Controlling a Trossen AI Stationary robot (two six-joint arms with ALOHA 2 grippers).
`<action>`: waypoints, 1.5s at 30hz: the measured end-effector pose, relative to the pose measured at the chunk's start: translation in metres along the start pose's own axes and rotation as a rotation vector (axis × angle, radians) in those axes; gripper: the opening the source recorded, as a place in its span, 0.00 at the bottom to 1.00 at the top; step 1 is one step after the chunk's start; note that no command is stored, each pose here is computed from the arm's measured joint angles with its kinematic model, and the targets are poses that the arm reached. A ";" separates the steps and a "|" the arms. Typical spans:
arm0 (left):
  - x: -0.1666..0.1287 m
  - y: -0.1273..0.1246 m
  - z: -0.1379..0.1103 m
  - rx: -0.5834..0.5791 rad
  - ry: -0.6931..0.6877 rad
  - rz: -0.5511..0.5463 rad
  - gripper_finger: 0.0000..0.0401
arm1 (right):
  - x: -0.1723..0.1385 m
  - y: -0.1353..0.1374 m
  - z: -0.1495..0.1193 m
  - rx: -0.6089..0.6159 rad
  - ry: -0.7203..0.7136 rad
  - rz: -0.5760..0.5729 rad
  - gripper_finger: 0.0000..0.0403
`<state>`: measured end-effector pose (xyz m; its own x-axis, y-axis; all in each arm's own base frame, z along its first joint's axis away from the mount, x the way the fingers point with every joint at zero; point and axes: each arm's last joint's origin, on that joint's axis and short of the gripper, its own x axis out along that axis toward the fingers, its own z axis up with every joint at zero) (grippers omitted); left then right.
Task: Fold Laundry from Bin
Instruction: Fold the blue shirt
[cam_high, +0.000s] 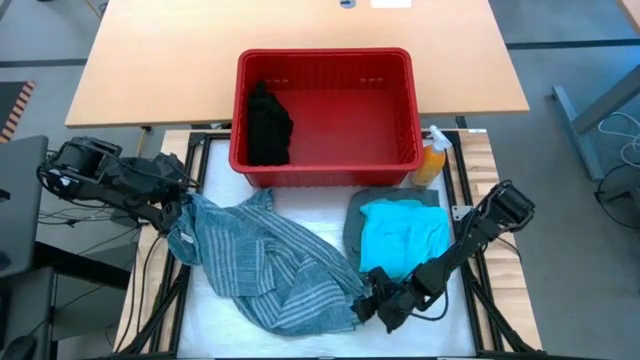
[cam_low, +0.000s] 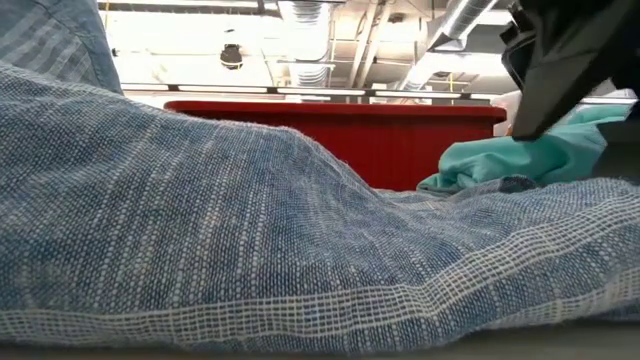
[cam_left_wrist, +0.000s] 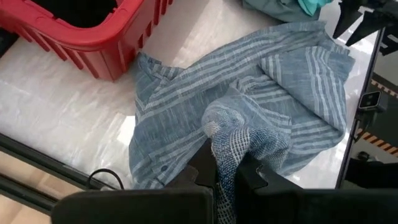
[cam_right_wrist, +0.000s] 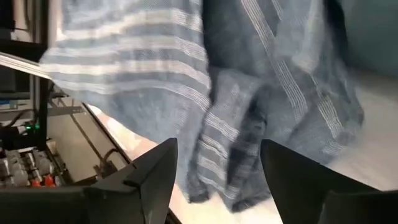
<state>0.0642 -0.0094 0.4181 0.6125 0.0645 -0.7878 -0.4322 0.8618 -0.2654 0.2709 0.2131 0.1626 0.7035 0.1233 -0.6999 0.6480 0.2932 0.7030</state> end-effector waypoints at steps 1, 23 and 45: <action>0.000 0.000 0.000 -0.001 -0.002 0.001 0.00 | 0.001 -0.001 -0.001 0.001 0.000 -0.006 0.64; 0.000 -0.003 0.004 -0.053 -0.047 -0.021 0.00 | 0.008 0.003 0.013 0.018 -0.002 0.001 0.64; 0.000 -0.003 0.004 -0.002 -0.040 -0.027 0.00 | 0.036 0.007 0.012 0.039 -0.081 0.153 0.64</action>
<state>0.0680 -0.0101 0.4211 0.6503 0.0612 -0.7572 -0.4163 0.8625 -0.2879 0.3043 0.2080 0.1433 0.8150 0.0868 -0.5729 0.5411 0.2394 0.8062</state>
